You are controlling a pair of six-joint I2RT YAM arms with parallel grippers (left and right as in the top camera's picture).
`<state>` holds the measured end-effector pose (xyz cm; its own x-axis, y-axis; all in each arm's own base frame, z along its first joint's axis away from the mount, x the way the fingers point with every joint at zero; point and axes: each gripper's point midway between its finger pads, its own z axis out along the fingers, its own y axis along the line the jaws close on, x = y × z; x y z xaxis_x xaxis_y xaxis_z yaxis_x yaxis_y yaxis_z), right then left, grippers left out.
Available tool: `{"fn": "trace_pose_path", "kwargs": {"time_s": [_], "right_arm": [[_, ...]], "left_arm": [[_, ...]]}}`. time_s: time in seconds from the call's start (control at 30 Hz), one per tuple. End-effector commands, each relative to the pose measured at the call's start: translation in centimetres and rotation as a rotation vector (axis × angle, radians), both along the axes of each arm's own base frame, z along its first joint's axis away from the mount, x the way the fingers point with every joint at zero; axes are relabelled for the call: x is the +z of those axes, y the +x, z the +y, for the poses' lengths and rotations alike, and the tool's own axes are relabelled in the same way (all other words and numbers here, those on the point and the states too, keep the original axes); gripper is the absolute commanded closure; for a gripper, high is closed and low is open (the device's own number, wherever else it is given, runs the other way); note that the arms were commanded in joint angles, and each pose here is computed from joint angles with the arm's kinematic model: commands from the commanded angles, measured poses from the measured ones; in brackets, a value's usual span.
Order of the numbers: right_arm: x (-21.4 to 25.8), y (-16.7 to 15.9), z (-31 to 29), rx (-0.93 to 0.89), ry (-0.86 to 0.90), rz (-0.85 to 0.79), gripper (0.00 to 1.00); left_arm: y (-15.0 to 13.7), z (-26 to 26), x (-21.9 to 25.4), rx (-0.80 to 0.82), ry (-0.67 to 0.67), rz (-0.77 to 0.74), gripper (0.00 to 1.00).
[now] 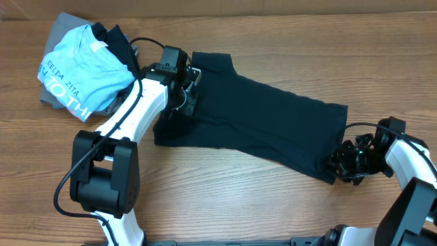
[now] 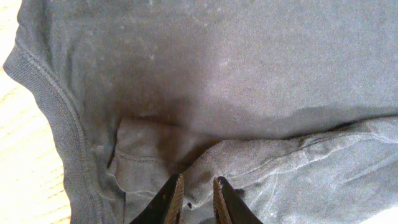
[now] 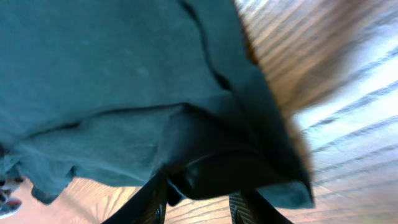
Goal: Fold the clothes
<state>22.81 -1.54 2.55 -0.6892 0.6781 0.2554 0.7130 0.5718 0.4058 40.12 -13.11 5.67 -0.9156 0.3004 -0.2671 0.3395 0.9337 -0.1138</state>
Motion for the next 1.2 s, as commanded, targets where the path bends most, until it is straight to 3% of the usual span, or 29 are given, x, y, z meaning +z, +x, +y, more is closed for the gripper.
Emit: {"fn": "trace_pose_path", "kwargs": {"time_s": [0.0, 0.1, 0.27, 0.43, 0.73, 0.8, 0.9, 0.93, 0.97, 1.0, 1.1, 1.17], "right_arm": [[0.6, 0.3, 0.6, 0.006, 0.032, -0.035, 0.65], [0.2, 0.2, -0.1, 0.012, -0.02, -0.024, 0.6], [0.7, 0.6, 0.7, -0.003, 0.04, -0.046, 0.96], [3.4, 2.9, 2.3, -0.077, 0.234, -0.152, 0.96], [3.4, 4.7, -2.5, -0.314, 0.194, -0.174, 0.96], [3.2, 4.7, -3.6, -0.36, 0.169, -0.168, 0.87], [2.5, 4.3, -5.4, -0.406, 0.109, -0.153, 0.86], [2.3, 4.1, -5.9, -0.413, 0.085, -0.145, 0.82], [2.1, 3.8, -6.0, -0.414, 0.07, -0.13, 0.7], [1.9, 3.5, -6.0, -0.409, 0.065, -0.118, 0.67], [2.7, 3.5, -4.3, -0.268, 0.111, -0.19, 0.69], [2.7, 3.0, -3.4, -0.182, 0.116, -0.203, 0.6]], "left_arm": [[0.5, 0.0, 0.5, 0.011, 0.003, -0.015, 0.8], [0.5, 0.0, 0.5, 0.011, 0.003, -0.016, 0.8], [0.6, 0.0, 0.5, 0.011, 0.003, -0.016, 0.8], [0.5, 0.0, 0.5, 0.011, 0.003, -0.015, 0.81], [0.5, 0.0, 0.5, 0.011, 0.004, -0.015, 0.8], [0.5, 0.0, 0.5, 0.011, 0.004, -0.015, 0.8], [0.5, 0.0, 0.5, 0.011, 0.004, -0.015, 0.81], [0.5, 0.0, 0.5, 0.011, 0.004, -0.015, 0.81], [0.5, 0.0, 0.5, 0.011, 0.004, -0.015, 0.8], [0.5, 0.0, 0.5, 0.011, 0.004, -0.015, 0.8], [0.5, 0.0, 0.5, 0.011, 0.004, -0.014, 0.77], [0.5, 0.0, 0.5, 0.011, 0.004, -0.015, 0.76]]}}
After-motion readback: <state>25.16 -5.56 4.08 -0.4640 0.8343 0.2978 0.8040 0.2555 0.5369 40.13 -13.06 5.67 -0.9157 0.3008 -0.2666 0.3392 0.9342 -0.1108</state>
